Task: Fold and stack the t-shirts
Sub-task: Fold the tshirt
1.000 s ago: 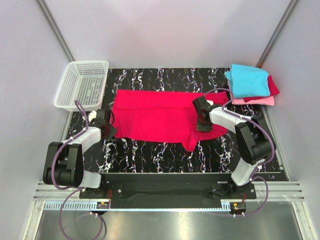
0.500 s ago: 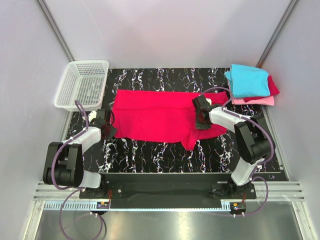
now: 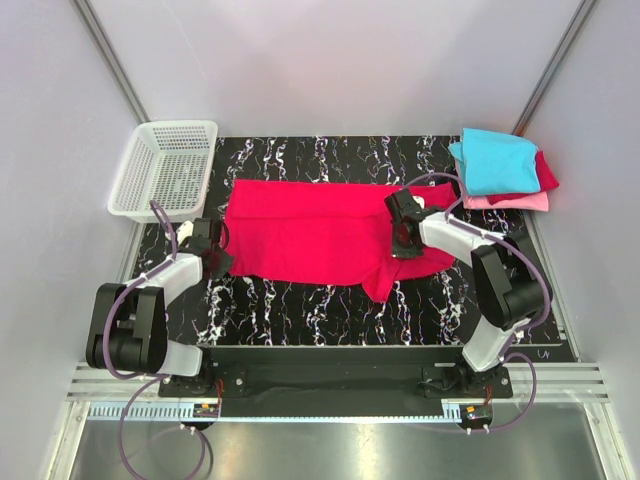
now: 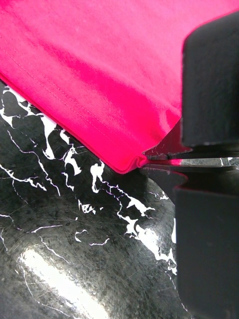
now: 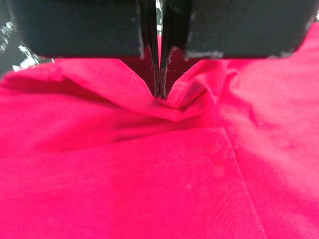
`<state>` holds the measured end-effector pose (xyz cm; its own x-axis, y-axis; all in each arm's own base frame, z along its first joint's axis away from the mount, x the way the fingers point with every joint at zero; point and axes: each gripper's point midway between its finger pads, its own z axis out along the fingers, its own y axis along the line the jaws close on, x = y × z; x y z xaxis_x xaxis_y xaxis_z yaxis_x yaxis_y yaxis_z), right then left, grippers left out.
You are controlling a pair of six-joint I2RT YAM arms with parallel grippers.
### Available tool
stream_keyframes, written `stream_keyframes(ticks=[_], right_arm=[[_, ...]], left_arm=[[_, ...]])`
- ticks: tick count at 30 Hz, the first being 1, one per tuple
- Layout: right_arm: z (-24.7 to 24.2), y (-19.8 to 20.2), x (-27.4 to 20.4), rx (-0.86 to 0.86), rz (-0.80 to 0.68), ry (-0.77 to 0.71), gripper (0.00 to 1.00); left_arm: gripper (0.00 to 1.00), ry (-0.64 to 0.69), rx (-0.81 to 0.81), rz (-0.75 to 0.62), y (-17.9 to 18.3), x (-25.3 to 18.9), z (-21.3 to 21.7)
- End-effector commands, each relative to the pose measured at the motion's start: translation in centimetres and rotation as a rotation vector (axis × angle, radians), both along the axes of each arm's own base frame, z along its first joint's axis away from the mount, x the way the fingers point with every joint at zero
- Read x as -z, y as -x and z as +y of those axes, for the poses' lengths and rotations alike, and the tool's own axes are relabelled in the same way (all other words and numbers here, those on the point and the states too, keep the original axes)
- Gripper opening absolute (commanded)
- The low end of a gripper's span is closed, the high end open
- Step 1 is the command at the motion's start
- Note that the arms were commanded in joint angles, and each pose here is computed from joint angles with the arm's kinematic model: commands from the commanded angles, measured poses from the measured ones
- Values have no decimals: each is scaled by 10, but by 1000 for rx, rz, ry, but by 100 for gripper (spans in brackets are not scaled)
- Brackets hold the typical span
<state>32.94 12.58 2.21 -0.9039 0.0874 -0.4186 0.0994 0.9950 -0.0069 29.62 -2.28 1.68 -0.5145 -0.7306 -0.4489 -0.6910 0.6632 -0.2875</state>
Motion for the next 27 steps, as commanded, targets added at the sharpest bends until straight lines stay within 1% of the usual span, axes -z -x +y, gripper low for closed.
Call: stream_keyframes(ticks=[1,4,8,13,16,22,27], right_arm=[[-4,-10,-48,50,-93,-9,0],[-5,-4,-90,67,-146,-47,0],[-9,12,-122,90,-168,-79,0],[-25,38,-140,125,-161,-61,0],[-35,53,-150,157,-186,-60,0],[-51,82,-183,239,-284,-127,0],[-57,106,-187,288,-296,-182,0]], left_arm=[[0,10,23,-34,-13,-6,-5],[0,8,25,-33,-12,-6,-5],[0,7,25,-45,-12,-9,-6],[0,9,29,-70,-11,-16,-7],[0,10,35,-89,-10,-20,-9],[0,15,45,-141,-7,-34,-15],[0,9,51,-192,0,-45,-17]])
